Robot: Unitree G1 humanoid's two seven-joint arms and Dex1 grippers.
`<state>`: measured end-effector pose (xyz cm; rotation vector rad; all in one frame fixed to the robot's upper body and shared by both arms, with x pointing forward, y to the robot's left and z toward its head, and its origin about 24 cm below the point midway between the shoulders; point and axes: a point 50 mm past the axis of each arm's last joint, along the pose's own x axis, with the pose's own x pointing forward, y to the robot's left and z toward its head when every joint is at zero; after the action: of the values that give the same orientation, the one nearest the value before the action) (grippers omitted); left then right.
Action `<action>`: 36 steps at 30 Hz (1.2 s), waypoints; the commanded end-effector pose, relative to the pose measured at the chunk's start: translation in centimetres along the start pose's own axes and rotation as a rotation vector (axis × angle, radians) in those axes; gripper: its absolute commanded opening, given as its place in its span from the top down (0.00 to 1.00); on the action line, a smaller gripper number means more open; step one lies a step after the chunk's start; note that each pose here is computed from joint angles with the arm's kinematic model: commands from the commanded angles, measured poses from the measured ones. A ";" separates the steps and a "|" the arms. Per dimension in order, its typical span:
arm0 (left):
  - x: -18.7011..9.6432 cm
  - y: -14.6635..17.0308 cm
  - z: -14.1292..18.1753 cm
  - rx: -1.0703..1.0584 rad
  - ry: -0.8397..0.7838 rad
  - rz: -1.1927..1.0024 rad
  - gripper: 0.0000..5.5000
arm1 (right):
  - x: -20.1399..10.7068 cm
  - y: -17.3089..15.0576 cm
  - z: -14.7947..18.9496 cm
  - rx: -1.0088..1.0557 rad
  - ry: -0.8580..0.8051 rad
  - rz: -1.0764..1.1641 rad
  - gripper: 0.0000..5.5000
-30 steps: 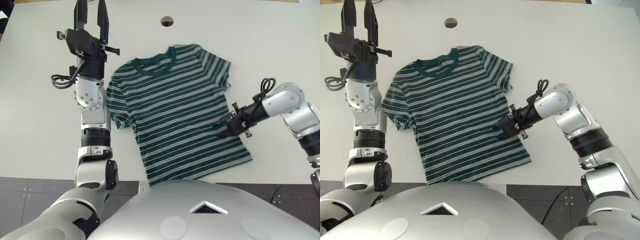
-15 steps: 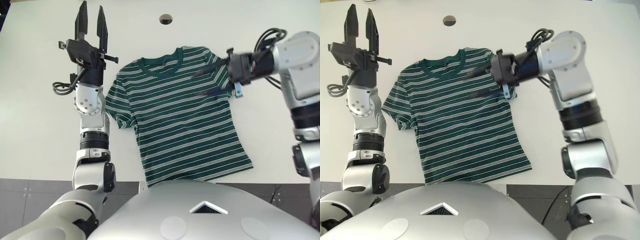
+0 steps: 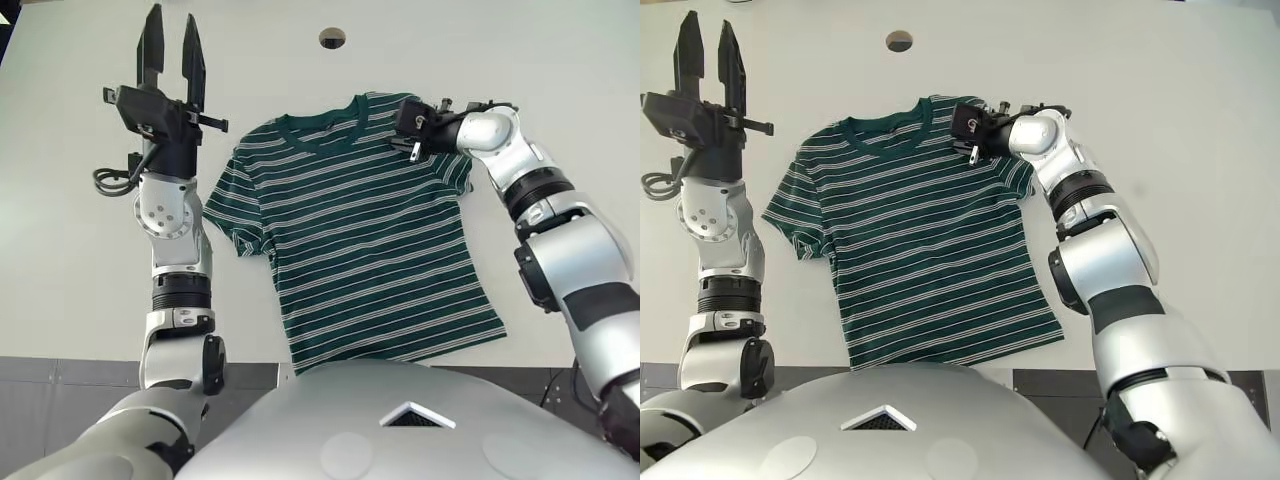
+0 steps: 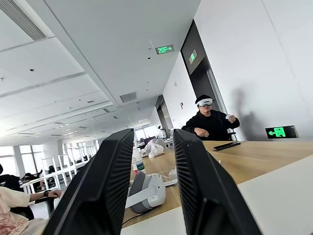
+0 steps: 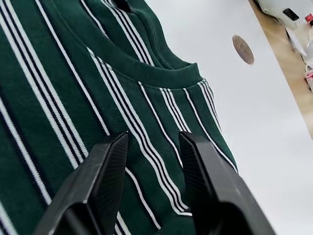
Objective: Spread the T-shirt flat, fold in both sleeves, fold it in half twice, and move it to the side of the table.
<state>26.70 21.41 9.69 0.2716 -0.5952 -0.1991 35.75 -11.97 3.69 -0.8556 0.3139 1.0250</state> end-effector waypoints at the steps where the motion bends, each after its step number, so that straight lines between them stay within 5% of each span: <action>1: -1.1 -0.4 0.5 -0.063 0.056 -0.031 0.73 | -2.6 0.6 -5.2 0.032 0.248 0.052 0.65; 10: -4.4 0.3 -1.7 -0.161 0.338 -0.025 0.73 | -4.2 -3.1 -4.0 0.046 0.193 -0.122 0.65; 16: -6.5 -0.4 -4.4 -0.506 0.740 -0.057 0.73 | -4.3 -4.0 3.7 0.285 -0.522 0.056 0.65; 19: -6.5 -0.7 -4.9 -0.606 0.866 -0.076 0.73 | -5.0 -2.9 5.6 0.304 -0.666 0.188 0.65; 25: -6.4 -1.7 -4.7 -0.572 0.977 -0.111 0.57 | -6.9 0.9 7.2 0.247 -0.712 0.428 0.64; 36: -5.8 -2.7 -6.2 -0.685 1.065 -0.079 0.57 | -7.2 1.3 7.7 0.253 -0.706 0.408 0.64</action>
<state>25.09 21.80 1.80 -0.2548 0.5062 -0.2952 29.90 -10.32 12.17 -0.1726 0.0132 1.5570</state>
